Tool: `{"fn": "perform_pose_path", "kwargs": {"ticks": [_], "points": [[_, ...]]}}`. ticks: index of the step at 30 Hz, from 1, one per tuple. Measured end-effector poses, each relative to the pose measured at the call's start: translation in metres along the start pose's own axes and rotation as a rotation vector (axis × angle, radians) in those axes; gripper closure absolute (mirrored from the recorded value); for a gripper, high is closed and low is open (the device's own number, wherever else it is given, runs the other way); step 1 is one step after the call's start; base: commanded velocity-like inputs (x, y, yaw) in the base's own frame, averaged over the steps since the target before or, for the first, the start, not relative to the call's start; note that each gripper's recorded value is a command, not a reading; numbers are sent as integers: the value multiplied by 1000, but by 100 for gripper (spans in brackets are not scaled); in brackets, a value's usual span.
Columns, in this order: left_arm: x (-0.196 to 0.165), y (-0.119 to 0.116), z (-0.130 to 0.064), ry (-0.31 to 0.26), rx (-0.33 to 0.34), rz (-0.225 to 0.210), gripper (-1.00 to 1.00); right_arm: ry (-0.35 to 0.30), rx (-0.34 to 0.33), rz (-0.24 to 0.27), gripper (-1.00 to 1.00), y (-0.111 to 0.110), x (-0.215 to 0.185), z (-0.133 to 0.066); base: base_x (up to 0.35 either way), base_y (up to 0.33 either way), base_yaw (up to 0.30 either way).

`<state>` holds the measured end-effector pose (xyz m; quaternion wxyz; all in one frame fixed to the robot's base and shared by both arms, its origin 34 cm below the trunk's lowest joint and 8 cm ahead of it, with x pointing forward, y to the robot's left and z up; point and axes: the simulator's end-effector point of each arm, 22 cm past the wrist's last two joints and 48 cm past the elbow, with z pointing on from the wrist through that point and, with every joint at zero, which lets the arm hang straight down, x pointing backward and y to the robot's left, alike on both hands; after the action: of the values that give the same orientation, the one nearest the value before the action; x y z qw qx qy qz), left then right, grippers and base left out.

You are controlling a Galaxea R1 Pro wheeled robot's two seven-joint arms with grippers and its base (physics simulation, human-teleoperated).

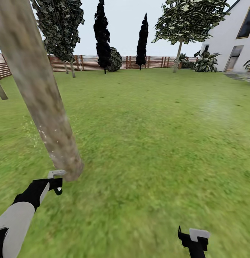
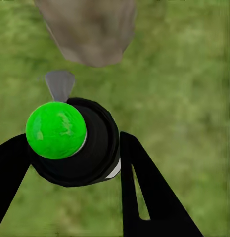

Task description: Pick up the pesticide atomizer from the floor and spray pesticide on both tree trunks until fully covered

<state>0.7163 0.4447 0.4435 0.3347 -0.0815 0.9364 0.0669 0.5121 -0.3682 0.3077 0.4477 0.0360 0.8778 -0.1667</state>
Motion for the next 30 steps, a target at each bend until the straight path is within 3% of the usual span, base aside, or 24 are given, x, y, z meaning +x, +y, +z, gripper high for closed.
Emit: {"fn": "perform_pose_path", "kwargs": {"ticks": [9, 19, 30], "points": [[0, -1, 0, 0, 2, 0, 100, 0, -1, 0, -100, 0, 0, 0, 183, -224, 10], [1, -2, 0, 2, 3, 2, 100, 0, 0, 0, -100, 0, 0, 0, 89, -264, 232], [1, -1, 0, 2, 2, 1, 100, 1, -1, 0, -100, 0, 0, 0, 119, -266, 29]]}}
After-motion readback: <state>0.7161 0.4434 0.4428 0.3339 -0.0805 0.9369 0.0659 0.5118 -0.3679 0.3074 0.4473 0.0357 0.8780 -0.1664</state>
